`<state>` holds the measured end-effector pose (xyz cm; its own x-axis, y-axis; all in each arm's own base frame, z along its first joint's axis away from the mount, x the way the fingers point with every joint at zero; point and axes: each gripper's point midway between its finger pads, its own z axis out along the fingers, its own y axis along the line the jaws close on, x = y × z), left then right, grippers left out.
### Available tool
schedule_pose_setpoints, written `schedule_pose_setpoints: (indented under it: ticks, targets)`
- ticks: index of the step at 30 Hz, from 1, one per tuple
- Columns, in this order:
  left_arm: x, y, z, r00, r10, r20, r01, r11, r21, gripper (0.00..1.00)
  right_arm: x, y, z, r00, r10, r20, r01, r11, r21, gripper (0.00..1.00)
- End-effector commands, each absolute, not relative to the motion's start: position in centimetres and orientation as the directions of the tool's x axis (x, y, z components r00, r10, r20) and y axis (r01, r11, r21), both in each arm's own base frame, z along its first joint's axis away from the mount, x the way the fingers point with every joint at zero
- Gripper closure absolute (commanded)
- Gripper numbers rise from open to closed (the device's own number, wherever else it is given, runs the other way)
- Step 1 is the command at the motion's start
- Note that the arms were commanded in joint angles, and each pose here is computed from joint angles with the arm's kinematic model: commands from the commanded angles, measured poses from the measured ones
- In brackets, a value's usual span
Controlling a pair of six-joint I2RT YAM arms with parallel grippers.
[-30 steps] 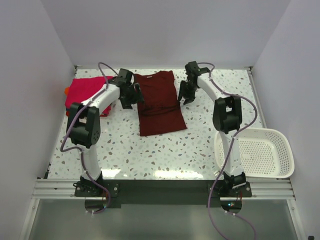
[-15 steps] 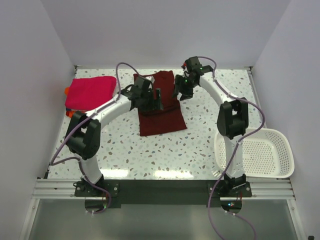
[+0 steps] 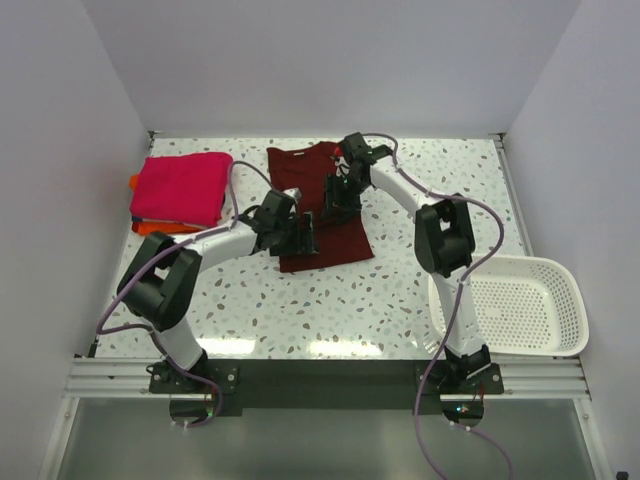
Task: Fold and stack the t-shirts
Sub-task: Fold the tshirt
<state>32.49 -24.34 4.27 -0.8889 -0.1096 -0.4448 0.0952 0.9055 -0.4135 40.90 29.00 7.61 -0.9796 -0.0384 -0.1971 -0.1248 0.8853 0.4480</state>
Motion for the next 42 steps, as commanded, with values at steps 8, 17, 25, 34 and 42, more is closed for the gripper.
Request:
schedule_pose_setpoints:
  ticks: [8,17,25,34,42]
  targets:
    - [33.2,-24.6,4.2,-0.856,-0.068,-0.513,0.141,0.923,-0.357,0.18,40.3,29.8,5.8,-0.987,-0.071,-0.147,-0.127,0.898,0.421,0.49]
    - [30.8,-24.2,2.2,-0.877,-0.009,-0.48,0.161,0.936,-0.312,0.18,42.1,30.7,4.6,-0.986,-0.054,-0.157,-0.116,0.903,0.414,0.49]
    - [28.3,-24.1,0.6,-0.895,0.037,-0.444,0.177,0.944,-0.278,0.17,46.8,32.8,6.3,-0.963,0.043,-0.266,-0.088,0.884,0.459,0.48]
    - [26.2,-22.9,-0.3,-0.916,0.042,-0.4,0.153,0.956,-0.249,0.17,54.7,30.9,13.3,-0.81,0.291,-0.508,-0.017,0.855,0.518,0.44]
    - [27.0,-22.8,1.0,-0.897,0.038,-0.44,0.155,0.96,-0.233,0.17,57.8,28.1,19.6,-0.703,0.403,-0.586,-0.03,0.807,0.59,0.41]
